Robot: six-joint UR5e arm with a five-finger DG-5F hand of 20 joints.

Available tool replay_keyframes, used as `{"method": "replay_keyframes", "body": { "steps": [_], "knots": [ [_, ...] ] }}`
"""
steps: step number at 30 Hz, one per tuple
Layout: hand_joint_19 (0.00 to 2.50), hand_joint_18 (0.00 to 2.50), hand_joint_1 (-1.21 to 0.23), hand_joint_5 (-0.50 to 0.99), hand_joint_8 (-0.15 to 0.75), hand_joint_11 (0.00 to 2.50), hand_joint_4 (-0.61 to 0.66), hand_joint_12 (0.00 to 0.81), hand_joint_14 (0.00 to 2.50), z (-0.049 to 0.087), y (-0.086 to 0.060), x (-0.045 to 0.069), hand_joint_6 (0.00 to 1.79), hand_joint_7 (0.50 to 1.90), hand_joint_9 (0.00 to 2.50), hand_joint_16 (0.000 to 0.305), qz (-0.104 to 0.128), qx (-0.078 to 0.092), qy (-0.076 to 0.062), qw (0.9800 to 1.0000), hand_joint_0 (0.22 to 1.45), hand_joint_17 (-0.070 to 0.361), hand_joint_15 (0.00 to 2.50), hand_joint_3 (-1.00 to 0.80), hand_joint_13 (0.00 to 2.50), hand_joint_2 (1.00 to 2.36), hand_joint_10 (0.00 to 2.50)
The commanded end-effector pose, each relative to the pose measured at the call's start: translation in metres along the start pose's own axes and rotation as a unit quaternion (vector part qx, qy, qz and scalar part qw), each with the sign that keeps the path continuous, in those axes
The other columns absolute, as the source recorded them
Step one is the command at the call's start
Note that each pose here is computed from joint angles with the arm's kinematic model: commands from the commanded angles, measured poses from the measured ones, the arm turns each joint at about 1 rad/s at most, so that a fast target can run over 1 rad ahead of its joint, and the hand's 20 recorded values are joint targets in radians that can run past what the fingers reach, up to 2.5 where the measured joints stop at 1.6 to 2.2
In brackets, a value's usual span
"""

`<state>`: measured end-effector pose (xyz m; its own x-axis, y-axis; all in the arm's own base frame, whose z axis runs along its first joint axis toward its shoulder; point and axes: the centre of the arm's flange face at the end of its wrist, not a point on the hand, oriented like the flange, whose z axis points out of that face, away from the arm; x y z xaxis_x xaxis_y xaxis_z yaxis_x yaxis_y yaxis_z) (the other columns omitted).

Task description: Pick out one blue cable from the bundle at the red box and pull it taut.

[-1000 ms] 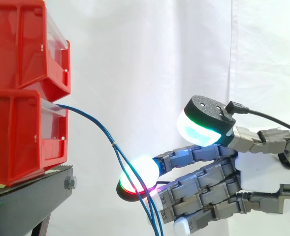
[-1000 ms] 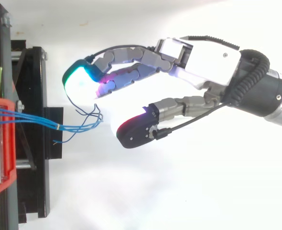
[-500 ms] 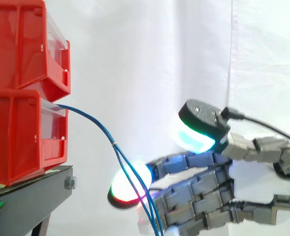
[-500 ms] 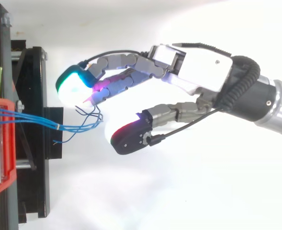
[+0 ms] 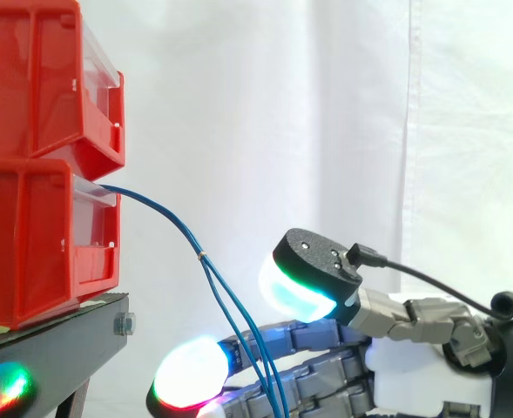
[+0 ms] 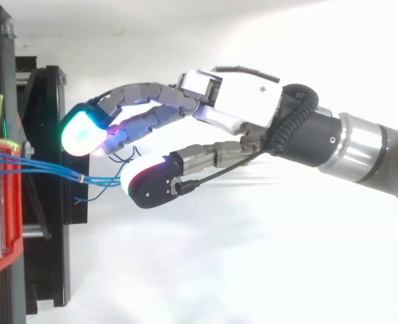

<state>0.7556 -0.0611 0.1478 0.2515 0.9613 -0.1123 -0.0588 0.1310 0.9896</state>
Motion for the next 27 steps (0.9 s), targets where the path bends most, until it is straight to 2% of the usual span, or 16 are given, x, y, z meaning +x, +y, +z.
{"method": "replay_keyframes", "body": {
  "steps": [1, 4, 8, 18, 21, 22, 24, 27],
  "knots": [
    [0.5, 0.52, -0.64, -0.18, 0.234, 0.17, 0.18, 0.299, 0.01, 0.005, -0.002, 0.003, 0.5, 0.72, 0.8, 0.045, 0.014, -0.009, 0.006, 0.9998, 0.53, 0.101, 0.17, -0.5, 0.66, 1.0, 0.01],
    [0.51, 0.52, -0.64, -0.18, 0.234, 0.17, 0.17, 0.297, 0.01, 0.006, -0.002, 0.002, 0.5, 0.73, 0.8, 0.045, 0.016, -0.011, 0.009, 0.9998, 0.53, 0.102, 0.17, -0.5, 0.66, 1.0, 0.01],
    [0.52, 0.52, -0.64, -0.18, 0.233, 0.17, 0.17, 0.299, 0.01, 0.009, 0.001, 0.003, 0.5, 0.73, 0.81, 0.045, 0.021, -0.026, 0.028, 0.999, 0.54, 0.102, 0.18, -0.5, 0.67, 1.0, 0.01],
    [0.53, 0.53, -0.67, -0.17, 0.227, 0.2, 0.18, 0.297, 0.01, 0.012, 0.003, -0.002, 0.5, 0.78, 0.81, 0.045, 0.024, -0.037, 0.038, 0.9983, 0.56, 0.1, 0.19, -0.48, 0.67, 1.0, 0.01],
    [0.54, 0.53, -0.68, -0.17, 0.227, 0.2, 0.18, 0.295, 0.01, 0.013, 0.004, -0.002, 0.5, 0.81, 0.81, 0.044, 0.025, -0.044, 0.045, 0.9977, 0.57, 0.099, 0.19, -0.43, 0.67, 1.01, 0.01],
    [0.54, 0.53, -0.69, -0.17, 0.226, 0.2, 0.18, 0.293, 0.01, 0.014, 0.005, -0.001, 0.5, 0.82, 0.81, 0.044, 0.027, -0.05, 0.053, 0.997, 0.58, 0.099, 0.2, -0.43, 0.67, 1.01, 0.01],
    [0.54, 0.53, -0.69, -0.17, 0.225, 0.2, 0.17, 0.293, 0.01, 0.015, 0.006, -0.001, 0.5, 0.84, 0.81, 0.044, 0.027, -0.054, 0.059, 0.9964, 0.58, 0.099, 0.2, -0.41, 0.67, 1.01, 0.01],
    [0.54, 0.53, -0.69, -0.16, 0.224, 0.2, 0.17, 0.295, 0.01, 0.015, 0.007, -0.001, 0.5, 0.86, 0.81, 0.044, 0.028, -0.059, 0.063, 0.9959, 0.59, 0.099, 0.2, -0.41, 0.68, 1.01, 0.01]
  ]
}}
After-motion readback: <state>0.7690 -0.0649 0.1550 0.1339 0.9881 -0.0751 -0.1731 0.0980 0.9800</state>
